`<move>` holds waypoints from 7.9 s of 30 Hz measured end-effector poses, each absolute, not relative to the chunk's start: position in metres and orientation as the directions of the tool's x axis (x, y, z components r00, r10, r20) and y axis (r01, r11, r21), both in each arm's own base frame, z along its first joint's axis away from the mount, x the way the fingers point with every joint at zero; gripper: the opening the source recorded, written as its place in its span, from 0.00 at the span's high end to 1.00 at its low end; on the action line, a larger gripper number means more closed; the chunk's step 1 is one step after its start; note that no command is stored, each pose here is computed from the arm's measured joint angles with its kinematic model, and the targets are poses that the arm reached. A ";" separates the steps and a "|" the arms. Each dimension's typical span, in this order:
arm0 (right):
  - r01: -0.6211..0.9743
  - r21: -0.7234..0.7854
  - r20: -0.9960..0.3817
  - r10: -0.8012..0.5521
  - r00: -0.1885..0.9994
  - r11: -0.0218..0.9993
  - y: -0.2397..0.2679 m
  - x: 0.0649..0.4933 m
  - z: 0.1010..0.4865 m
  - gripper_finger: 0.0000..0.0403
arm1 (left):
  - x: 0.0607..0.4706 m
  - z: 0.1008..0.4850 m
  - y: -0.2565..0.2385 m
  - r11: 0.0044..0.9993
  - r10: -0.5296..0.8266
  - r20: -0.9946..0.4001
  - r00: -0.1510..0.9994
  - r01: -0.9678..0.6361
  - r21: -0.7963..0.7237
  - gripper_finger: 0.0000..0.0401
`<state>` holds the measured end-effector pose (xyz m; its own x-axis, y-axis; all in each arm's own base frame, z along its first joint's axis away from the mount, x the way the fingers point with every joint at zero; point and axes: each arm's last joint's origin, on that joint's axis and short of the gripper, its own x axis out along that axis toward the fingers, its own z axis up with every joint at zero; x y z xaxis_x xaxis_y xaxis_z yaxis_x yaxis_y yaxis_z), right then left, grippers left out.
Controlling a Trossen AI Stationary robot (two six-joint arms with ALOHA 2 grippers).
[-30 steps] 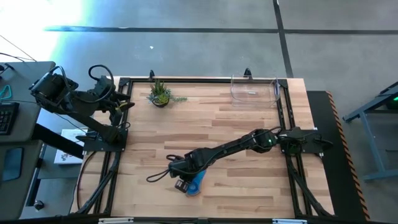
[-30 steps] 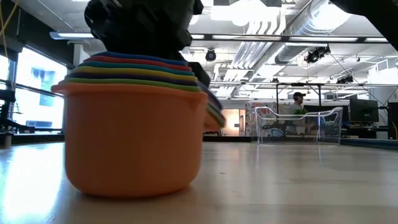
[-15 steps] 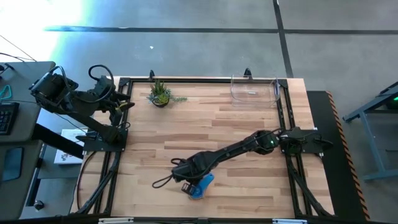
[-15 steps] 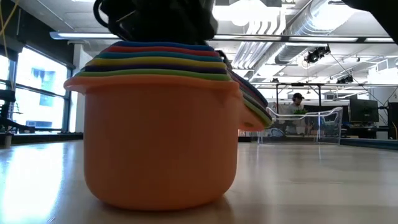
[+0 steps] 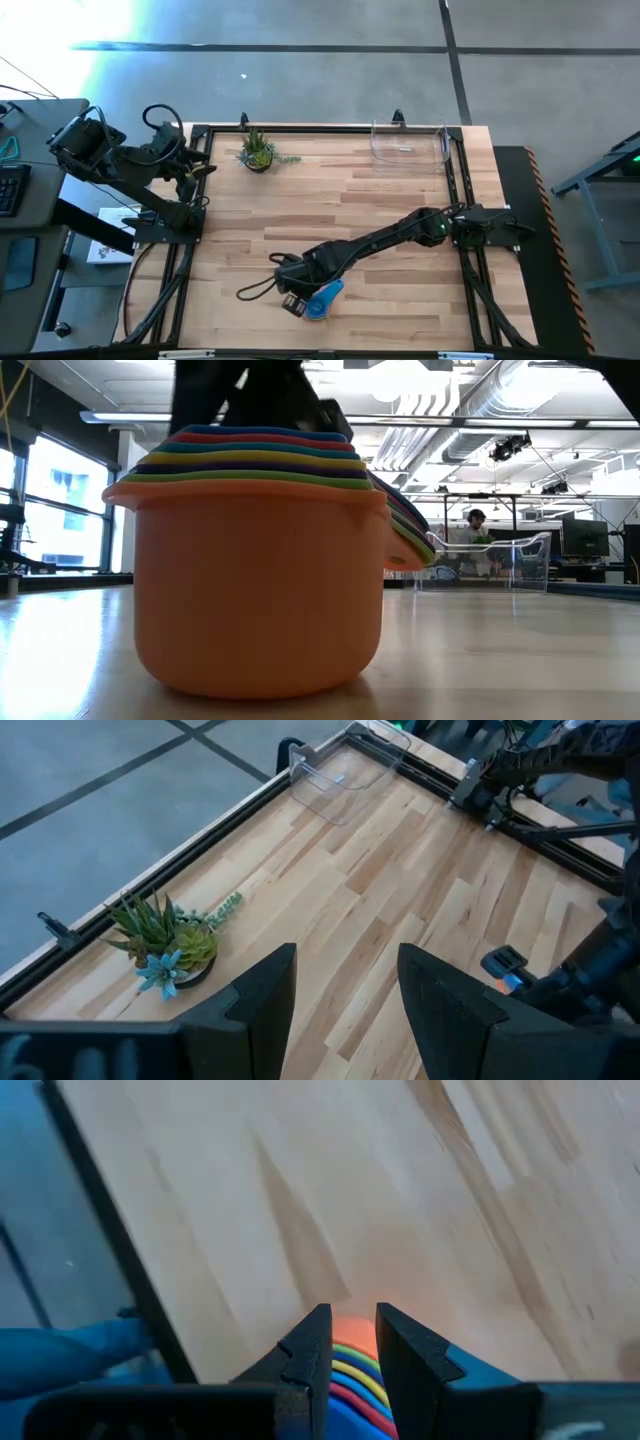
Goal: Nest measuring cups in basket
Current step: Put the stacked measuring cups into the transparent bin
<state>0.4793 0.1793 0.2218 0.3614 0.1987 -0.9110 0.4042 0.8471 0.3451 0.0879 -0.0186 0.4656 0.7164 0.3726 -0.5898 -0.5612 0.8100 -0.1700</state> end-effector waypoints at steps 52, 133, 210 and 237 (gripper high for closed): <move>0.488 0.112 -0.715 -0.271 0.644 0.865 0.097 0.297 0.464 0.82 | 0.257 0.360 -0.209 0.974 0.121 -0.750 0.650 -0.222 -0.035 0.58; 0.674 0.314 -0.701 -0.316 0.639 0.669 0.096 0.298 0.463 0.82 | 0.347 0.163 -0.296 0.952 -0.060 -0.919 0.389 0.300 0.065 0.58; 0.583 0.045 -0.755 -0.354 0.552 0.812 0.046 0.301 0.462 0.82 | 0.304 0.395 -0.073 0.981 0.104 -0.732 0.674 0.054 0.188 0.58; 0.590 -0.044 -0.711 -0.440 0.548 0.806 -0.031 0.256 0.494 0.82 | 0.180 0.335 0.000 0.951 0.258 -0.468 0.845 -0.308 -0.031 0.58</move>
